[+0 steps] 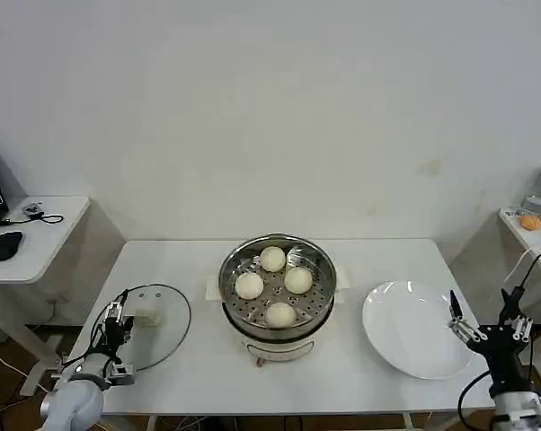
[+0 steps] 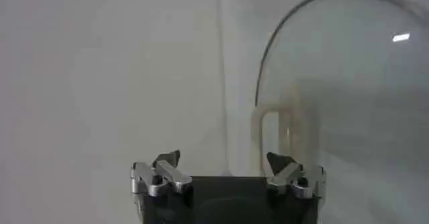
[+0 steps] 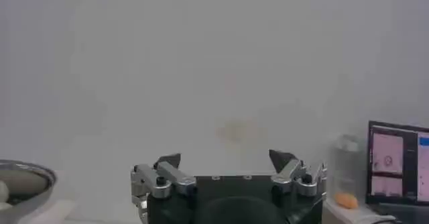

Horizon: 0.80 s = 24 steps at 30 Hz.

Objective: Take steamed baozi put them in steamer then cover it.

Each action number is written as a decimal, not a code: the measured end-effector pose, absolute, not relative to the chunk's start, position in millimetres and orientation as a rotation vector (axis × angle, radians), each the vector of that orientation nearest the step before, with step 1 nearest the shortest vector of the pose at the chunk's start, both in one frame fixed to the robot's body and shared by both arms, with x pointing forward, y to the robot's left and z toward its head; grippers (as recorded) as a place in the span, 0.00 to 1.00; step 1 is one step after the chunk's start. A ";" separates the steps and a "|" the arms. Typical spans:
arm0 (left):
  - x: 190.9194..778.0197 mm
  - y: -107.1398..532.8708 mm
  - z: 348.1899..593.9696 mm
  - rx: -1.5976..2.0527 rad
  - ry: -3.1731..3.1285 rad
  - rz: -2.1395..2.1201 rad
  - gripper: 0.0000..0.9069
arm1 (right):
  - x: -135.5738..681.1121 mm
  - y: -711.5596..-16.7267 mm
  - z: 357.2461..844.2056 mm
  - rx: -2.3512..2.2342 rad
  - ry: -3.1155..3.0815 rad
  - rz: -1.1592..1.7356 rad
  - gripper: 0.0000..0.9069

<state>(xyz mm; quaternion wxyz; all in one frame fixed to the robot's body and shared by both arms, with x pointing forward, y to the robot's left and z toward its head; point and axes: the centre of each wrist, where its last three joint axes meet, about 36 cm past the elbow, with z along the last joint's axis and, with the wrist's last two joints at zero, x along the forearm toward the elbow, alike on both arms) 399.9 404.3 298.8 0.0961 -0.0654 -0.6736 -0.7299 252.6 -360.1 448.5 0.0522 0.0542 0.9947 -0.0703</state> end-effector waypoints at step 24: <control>417.9 402.3 287.5 -0.206 -2.008 -2.148 0.00 | 250.1 -352.6 443.7 0.152 3.028 -0.209 1.00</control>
